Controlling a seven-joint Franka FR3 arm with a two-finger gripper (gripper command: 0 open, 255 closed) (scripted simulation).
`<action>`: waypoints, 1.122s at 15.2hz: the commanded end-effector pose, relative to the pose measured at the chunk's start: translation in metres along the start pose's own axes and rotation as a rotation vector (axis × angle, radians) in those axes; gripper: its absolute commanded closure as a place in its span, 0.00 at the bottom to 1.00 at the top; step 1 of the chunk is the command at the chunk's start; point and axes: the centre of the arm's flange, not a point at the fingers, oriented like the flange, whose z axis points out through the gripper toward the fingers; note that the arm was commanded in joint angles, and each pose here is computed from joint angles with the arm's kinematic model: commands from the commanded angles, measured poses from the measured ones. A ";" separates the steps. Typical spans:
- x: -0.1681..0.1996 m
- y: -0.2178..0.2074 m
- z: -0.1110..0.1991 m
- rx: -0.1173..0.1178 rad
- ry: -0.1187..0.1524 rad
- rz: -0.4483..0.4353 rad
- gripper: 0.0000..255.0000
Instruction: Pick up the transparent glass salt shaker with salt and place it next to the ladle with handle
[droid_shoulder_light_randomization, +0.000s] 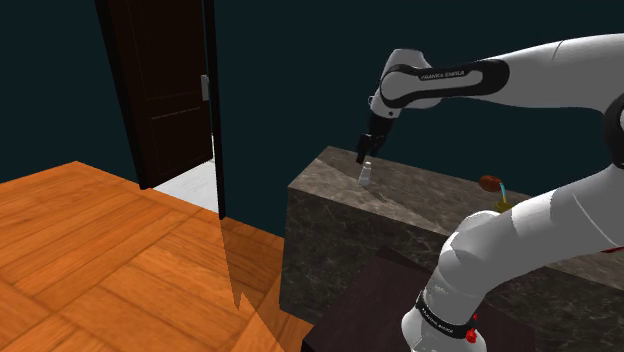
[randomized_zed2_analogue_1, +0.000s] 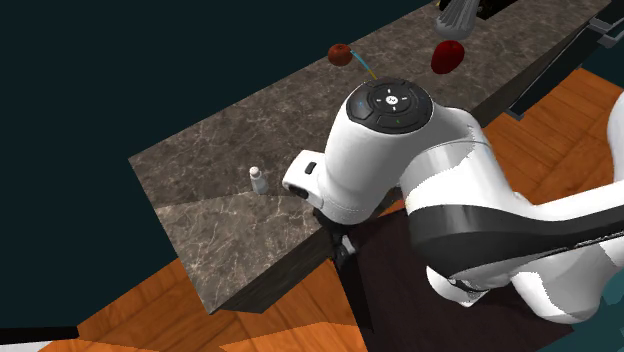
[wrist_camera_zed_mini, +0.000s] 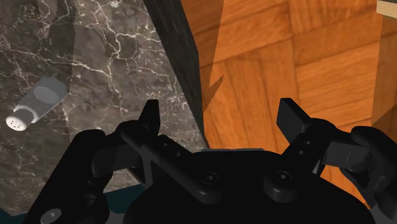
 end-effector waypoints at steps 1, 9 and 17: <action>0.005 0.021 0.012 -0.005 0.008 0.005 0.00; 0.024 0.109 0.062 -0.019 0.036 0.027 0.00; 0.042 0.198 0.109 -0.033 0.063 0.050 0.00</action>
